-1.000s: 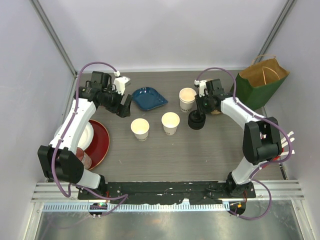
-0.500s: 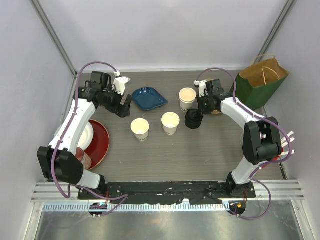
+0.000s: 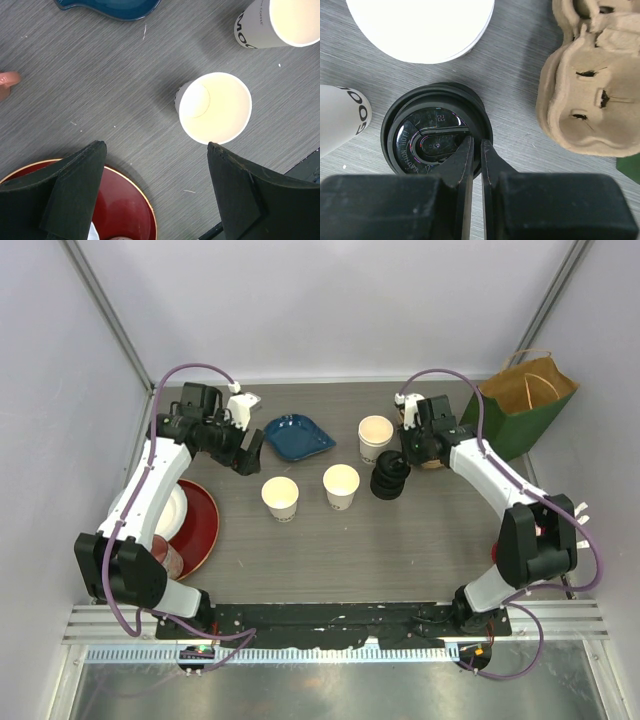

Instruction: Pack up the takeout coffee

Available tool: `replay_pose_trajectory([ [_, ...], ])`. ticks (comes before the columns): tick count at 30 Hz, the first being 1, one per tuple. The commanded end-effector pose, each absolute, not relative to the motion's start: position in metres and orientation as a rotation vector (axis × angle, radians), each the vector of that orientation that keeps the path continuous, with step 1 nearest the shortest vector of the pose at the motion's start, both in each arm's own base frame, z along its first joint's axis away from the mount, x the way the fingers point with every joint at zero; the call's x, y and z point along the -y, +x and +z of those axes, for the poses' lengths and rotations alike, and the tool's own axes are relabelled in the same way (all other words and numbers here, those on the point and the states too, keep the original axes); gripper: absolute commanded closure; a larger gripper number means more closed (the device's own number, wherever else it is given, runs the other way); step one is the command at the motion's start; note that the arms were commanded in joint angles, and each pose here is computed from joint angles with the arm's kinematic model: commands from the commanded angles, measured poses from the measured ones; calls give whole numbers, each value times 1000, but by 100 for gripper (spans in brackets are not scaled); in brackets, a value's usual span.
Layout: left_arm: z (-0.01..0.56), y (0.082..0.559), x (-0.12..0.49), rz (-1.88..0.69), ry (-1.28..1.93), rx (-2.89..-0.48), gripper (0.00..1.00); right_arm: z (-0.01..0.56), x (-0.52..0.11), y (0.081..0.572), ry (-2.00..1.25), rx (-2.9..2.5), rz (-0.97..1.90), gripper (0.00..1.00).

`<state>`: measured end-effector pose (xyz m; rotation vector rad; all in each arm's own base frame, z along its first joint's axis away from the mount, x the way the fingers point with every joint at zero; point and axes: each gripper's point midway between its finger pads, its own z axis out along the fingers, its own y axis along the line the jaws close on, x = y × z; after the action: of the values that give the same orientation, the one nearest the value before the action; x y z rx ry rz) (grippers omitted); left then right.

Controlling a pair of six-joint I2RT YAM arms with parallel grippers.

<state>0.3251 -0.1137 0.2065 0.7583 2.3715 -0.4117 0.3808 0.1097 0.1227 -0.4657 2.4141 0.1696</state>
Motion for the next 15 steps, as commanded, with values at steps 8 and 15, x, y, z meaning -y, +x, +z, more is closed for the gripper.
replay_pose_trajectory([
  [8,231,330,125,-488,722,-2308,14,217,-141,366,-516,-2184,68,99],
  [15,238,333,131,-527,665,-2302,14,230,-223,351,-699,-2079,153,99],
])
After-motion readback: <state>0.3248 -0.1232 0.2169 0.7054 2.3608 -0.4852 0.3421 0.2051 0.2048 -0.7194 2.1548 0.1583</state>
